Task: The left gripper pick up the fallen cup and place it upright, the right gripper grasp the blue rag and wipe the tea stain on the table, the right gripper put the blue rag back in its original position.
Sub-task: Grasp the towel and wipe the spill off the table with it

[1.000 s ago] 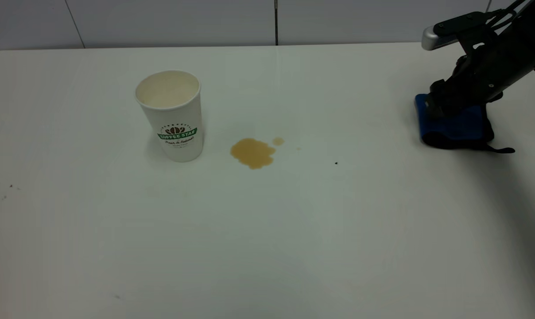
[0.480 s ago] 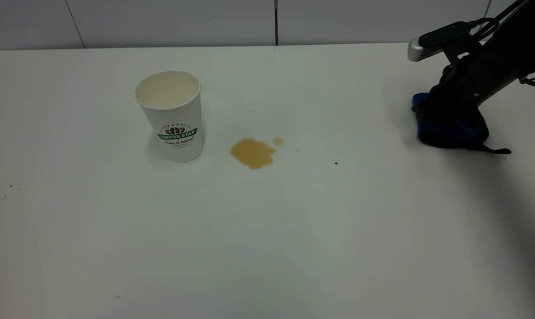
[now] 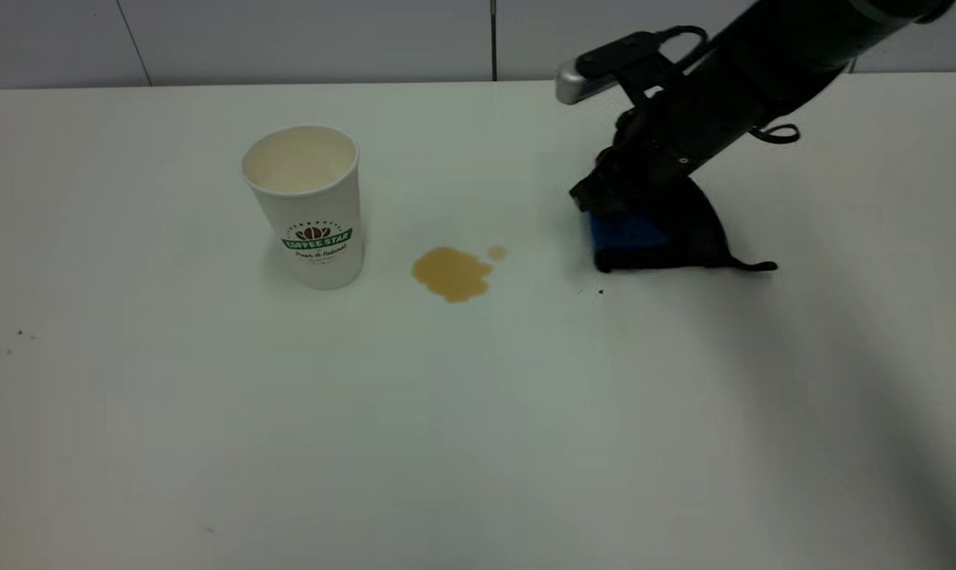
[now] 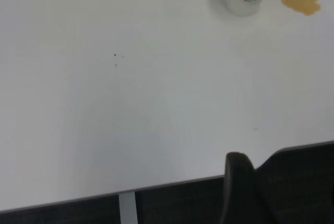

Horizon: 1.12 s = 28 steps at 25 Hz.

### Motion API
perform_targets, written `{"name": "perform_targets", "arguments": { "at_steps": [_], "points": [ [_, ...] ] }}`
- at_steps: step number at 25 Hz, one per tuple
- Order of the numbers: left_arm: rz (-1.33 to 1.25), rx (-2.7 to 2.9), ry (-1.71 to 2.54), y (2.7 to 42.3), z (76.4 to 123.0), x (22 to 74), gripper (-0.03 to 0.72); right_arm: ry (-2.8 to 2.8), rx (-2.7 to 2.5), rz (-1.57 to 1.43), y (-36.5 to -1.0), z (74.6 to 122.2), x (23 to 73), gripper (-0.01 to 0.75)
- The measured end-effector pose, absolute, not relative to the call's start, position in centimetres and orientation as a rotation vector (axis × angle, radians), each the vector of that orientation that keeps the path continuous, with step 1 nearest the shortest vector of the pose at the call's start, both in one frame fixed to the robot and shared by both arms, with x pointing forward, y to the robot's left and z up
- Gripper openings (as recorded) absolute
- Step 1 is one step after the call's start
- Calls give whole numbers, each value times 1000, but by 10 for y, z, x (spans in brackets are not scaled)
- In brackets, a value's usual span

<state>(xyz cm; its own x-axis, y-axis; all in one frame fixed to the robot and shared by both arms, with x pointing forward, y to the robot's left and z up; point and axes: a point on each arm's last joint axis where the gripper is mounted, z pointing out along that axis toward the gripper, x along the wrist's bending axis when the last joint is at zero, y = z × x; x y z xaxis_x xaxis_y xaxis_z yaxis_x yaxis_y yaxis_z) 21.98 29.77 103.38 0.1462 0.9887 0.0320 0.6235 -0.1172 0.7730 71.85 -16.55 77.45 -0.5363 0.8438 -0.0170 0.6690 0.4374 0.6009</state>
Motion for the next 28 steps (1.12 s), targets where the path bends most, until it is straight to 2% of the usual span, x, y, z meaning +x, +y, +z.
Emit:
{"name": "perform_targets", "arguments": {
  "at_steps": [10, 21, 28],
  "points": [
    [766, 1815, 1543, 298, 1034, 220, 443, 2487, 1129, 903, -95, 775, 714, 26],
    [766, 1815, 1543, 298, 1034, 220, 443, 2623, 1057, 1003, -45, 776, 687, 26],
    [766, 1815, 1543, 298, 1034, 220, 443, 2862, 932, 1054, -26, 775, 662, 26]
  ]
}}
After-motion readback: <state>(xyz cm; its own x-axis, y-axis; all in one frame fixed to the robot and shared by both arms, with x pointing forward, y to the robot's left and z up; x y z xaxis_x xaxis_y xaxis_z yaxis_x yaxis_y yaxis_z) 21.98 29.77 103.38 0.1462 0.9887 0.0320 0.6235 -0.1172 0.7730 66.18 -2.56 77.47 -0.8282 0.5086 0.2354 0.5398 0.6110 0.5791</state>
